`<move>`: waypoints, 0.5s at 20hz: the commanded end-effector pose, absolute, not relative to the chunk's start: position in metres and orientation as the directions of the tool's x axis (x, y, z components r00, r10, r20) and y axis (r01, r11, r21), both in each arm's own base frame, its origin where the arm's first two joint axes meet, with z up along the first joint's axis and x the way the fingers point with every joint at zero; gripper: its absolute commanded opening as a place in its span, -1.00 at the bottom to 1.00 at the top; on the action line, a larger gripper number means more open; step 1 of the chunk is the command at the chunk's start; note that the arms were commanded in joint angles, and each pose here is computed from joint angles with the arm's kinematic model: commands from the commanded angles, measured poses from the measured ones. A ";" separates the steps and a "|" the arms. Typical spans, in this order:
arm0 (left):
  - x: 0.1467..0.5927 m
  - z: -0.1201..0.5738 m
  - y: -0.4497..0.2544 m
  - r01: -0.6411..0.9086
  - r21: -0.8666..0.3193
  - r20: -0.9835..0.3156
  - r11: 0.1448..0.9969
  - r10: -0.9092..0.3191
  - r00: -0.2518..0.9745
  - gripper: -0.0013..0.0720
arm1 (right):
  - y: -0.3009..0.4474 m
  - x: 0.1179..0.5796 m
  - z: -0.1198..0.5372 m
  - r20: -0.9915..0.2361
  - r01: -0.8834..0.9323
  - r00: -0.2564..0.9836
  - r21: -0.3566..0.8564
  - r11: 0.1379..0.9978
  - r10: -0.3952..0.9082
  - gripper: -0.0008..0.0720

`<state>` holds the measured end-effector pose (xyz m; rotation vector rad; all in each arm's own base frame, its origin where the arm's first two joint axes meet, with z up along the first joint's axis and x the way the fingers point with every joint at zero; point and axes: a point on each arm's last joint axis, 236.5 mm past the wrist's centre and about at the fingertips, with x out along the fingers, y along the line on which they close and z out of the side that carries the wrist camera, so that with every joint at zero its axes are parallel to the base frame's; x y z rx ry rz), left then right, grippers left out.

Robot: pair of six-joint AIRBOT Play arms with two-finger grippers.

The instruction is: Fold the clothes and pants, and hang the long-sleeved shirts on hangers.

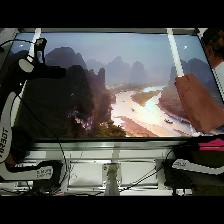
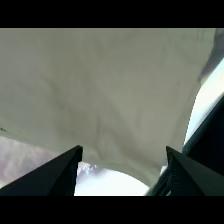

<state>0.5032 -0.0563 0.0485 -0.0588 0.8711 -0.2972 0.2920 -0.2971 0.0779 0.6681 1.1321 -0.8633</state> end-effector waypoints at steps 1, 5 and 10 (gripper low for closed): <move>0.504 0.049 -0.057 0.234 -0.169 -0.742 0.957 -0.280 0.609 -0.92 | -0.313 0.310 0.117 -0.896 0.807 0.288 0.038 0.589 -0.337 0.62; 0.504 0.049 -0.057 0.234 -0.169 -0.742 0.957 -0.280 0.609 -0.92 | -0.328 0.325 0.210 -0.771 0.723 0.425 -0.026 0.691 -0.474 0.42; 0.504 0.049 -0.057 0.234 -0.169 -0.742 0.957 -0.280 0.609 -0.92 | -0.326 0.326 0.300 -0.622 0.713 0.537 -0.027 0.701 -0.570 0.40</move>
